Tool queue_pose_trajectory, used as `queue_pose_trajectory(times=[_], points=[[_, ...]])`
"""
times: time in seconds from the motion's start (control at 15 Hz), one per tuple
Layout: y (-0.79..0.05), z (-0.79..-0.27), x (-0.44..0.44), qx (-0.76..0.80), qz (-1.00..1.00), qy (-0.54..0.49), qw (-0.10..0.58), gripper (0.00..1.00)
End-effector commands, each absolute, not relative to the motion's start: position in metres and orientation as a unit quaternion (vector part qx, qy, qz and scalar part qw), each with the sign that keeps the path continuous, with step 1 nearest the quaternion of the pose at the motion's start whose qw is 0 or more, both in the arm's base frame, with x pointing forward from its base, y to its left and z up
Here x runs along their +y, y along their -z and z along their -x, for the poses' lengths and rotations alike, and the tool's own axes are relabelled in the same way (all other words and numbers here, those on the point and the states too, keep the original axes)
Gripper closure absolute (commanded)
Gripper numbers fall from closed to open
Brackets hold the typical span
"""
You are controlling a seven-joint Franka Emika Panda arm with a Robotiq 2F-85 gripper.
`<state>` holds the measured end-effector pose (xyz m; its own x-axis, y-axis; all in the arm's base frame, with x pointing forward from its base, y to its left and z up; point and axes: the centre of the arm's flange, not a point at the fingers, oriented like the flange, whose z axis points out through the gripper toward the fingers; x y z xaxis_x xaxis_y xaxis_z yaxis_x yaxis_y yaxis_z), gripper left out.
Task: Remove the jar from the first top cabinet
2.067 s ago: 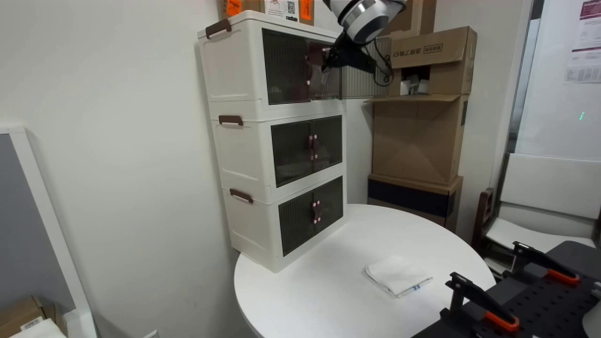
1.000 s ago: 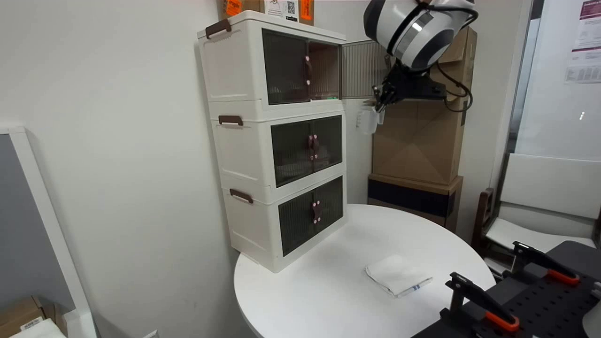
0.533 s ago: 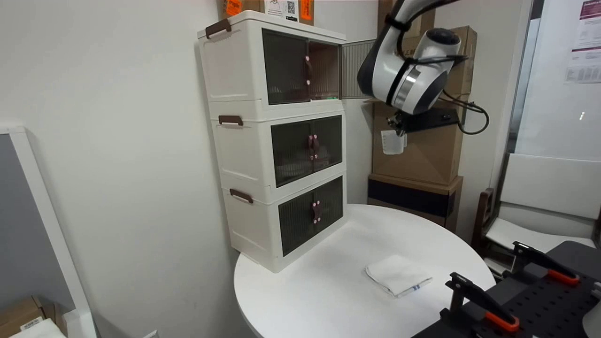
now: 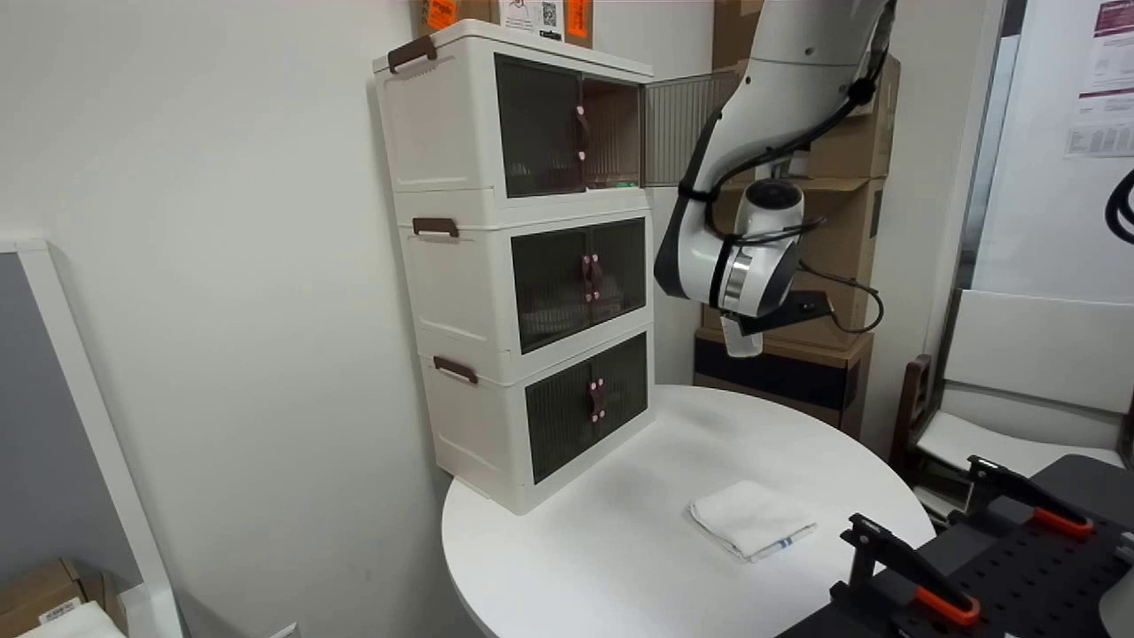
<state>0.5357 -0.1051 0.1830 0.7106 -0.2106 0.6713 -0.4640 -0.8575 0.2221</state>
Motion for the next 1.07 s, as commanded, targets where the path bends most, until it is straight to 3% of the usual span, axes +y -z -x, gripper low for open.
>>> queue_pose_trajectory(times=[0.0, 0.53, 1.0], points=[[-0.141, -0.578, -0.120, -0.197, -0.897, -0.347, 0.191, 1.00], [-0.055, -0.586, -0.142, -0.227, -0.933, -0.251, 0.127, 1.00], [-0.002, -0.564, -0.151, -0.192, -0.949, -0.209, 0.139, 1.00]])
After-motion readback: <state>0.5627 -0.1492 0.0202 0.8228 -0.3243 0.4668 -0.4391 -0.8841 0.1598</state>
